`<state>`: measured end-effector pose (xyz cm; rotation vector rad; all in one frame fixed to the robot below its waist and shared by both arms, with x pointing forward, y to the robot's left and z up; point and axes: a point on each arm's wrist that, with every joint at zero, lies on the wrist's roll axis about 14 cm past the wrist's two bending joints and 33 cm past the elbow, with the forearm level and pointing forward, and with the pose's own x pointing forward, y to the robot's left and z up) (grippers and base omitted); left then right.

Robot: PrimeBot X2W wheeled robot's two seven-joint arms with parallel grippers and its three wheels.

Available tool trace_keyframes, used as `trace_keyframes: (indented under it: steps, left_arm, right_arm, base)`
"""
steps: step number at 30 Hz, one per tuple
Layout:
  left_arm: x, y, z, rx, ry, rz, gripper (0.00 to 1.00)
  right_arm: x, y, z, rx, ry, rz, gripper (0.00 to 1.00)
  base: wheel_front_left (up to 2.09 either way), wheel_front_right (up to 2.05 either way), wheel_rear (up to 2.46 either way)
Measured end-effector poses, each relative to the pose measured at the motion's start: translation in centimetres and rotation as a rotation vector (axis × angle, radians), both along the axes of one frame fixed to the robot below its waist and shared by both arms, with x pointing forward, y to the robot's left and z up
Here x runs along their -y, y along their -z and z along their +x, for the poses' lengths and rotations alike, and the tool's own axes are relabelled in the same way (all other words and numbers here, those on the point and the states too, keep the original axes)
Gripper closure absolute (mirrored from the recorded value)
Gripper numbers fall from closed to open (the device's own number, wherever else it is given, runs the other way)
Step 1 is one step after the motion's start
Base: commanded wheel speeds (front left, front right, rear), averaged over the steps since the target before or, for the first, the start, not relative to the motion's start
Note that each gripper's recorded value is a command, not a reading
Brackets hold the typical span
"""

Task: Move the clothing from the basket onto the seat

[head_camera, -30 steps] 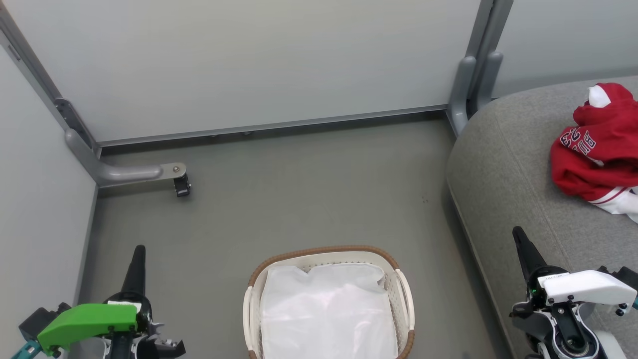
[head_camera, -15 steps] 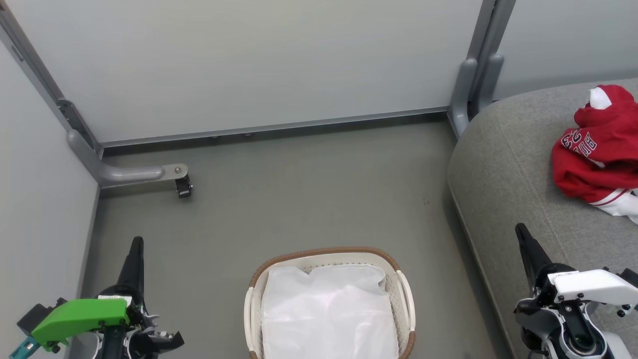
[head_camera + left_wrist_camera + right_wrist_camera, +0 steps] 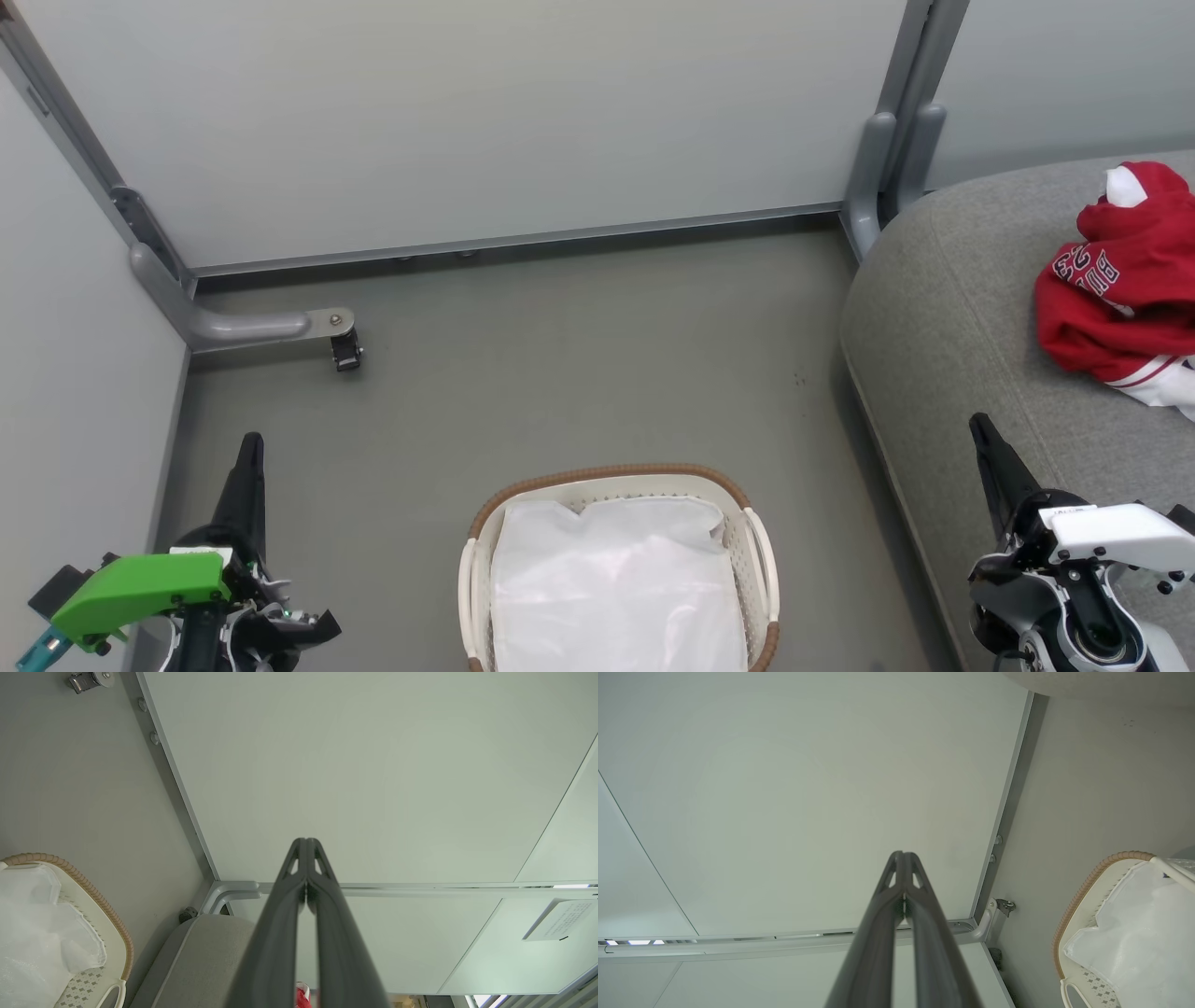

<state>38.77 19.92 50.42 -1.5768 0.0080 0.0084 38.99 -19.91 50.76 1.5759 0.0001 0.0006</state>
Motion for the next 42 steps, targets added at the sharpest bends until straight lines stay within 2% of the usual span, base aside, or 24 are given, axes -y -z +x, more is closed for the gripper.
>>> trace_keyframes:
  steps: [42]
  left_arm:
    - [0.0,-0.01,0.0,0.0,0.0,0.0,1.0]
  right_arm:
    - [0.0,-0.01,0.0,0.0,0.0,0.0,1.0]
  base:
    - [0.0,0.0,0.0]
